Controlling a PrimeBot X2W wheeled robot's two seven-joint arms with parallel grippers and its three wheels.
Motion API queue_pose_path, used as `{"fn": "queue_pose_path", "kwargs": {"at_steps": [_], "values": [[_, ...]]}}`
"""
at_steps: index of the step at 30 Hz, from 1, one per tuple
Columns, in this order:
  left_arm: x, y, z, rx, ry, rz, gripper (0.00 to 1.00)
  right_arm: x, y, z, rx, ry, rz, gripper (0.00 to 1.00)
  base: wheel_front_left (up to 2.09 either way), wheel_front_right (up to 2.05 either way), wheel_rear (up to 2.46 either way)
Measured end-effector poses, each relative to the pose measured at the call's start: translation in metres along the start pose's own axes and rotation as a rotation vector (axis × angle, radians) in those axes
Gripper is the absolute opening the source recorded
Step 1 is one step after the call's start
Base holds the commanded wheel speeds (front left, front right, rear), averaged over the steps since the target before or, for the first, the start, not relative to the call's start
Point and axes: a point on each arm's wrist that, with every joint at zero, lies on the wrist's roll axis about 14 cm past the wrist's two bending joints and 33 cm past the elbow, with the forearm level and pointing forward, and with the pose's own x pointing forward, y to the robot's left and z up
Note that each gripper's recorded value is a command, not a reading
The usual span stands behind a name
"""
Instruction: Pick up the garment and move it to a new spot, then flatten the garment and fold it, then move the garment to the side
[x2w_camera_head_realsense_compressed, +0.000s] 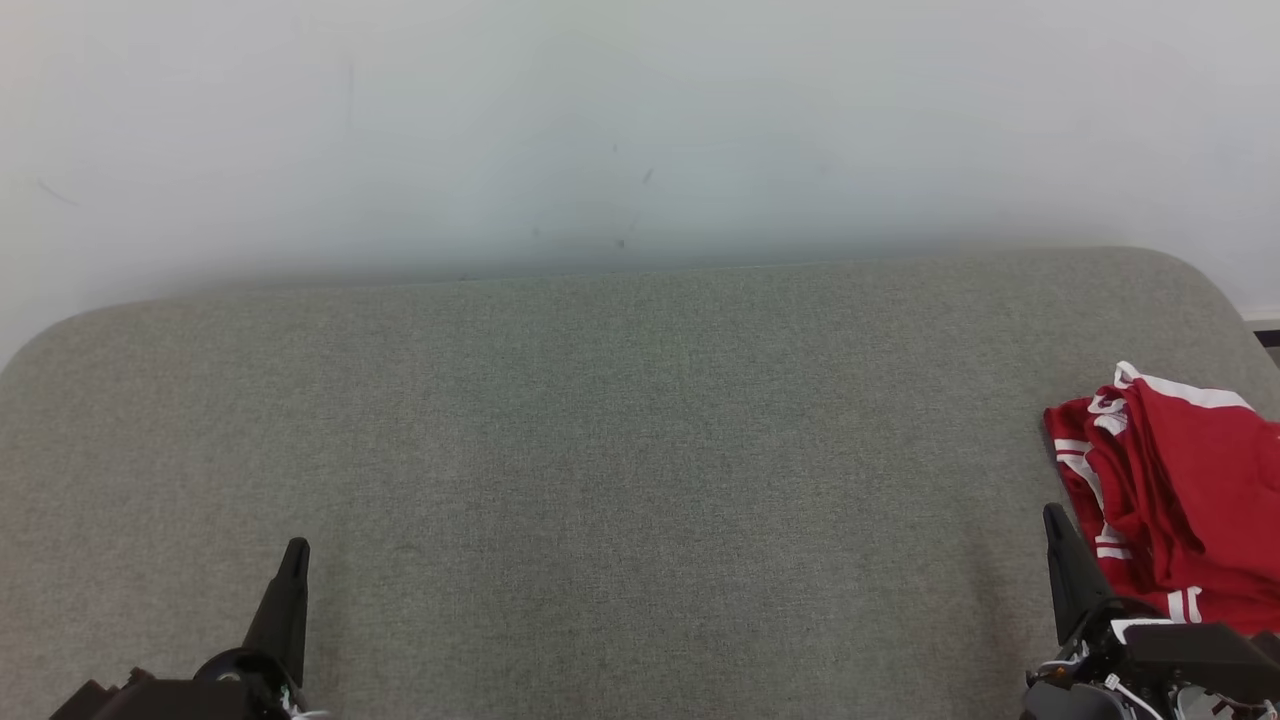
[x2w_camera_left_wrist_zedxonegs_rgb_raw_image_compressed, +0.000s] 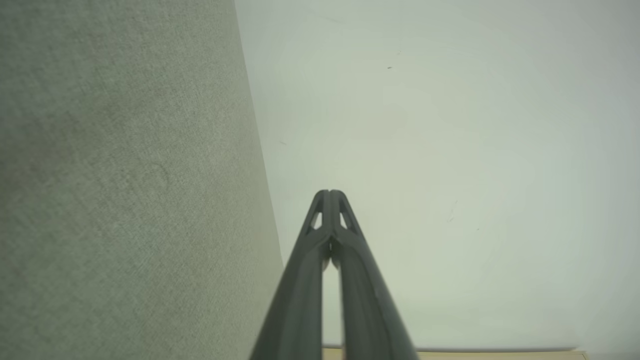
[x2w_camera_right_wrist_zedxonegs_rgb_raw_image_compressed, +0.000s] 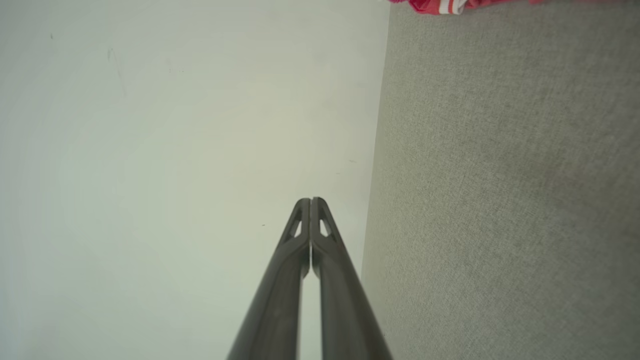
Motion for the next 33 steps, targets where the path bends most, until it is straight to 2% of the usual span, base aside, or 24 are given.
{"fn": "queue_pose_path", "kwargs": {"at_steps": [33], "values": [[0.0004,-0.0007,0.0001,-0.003,0.0,-0.002,0.0,0.0001,0.0005,0.0001,0.004,-0.001,0.002,0.0,0.0,0.0,0.0]]}}
